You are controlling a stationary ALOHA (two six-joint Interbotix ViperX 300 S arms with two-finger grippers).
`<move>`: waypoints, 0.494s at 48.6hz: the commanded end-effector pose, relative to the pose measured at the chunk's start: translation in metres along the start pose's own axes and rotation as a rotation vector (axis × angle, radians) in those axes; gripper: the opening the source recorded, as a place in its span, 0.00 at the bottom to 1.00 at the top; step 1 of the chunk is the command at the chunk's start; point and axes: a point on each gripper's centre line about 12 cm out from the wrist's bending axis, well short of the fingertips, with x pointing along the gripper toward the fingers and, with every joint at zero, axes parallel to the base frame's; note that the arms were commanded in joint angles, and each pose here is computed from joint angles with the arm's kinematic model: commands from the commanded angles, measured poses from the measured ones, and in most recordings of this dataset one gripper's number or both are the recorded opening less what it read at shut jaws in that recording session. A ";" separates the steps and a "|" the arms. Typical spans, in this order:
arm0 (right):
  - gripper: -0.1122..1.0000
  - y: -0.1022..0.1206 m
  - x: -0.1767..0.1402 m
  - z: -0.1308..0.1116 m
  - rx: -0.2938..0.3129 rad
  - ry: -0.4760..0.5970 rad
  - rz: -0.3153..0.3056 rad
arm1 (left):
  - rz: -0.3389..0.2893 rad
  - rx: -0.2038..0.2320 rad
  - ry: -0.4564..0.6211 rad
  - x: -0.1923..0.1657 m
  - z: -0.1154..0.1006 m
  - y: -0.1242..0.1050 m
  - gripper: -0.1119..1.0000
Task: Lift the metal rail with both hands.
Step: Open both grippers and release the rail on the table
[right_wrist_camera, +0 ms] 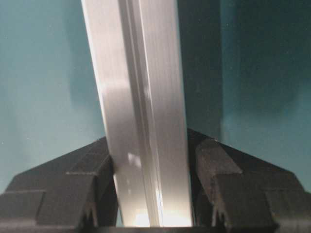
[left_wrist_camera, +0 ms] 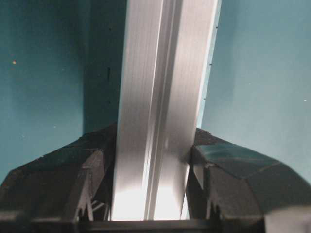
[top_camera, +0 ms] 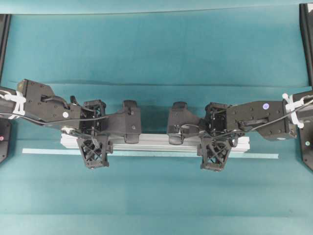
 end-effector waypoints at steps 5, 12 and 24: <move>0.45 -0.007 0.004 -0.003 0.025 0.014 -0.006 | -0.013 -0.019 -0.036 -0.005 0.010 -0.008 0.42; 0.45 -0.007 0.005 -0.002 0.027 0.010 -0.006 | -0.013 -0.017 -0.042 -0.005 0.013 -0.008 0.42; 0.45 -0.009 0.004 0.000 0.031 -0.012 -0.005 | -0.012 0.009 -0.036 -0.005 0.010 -0.008 0.42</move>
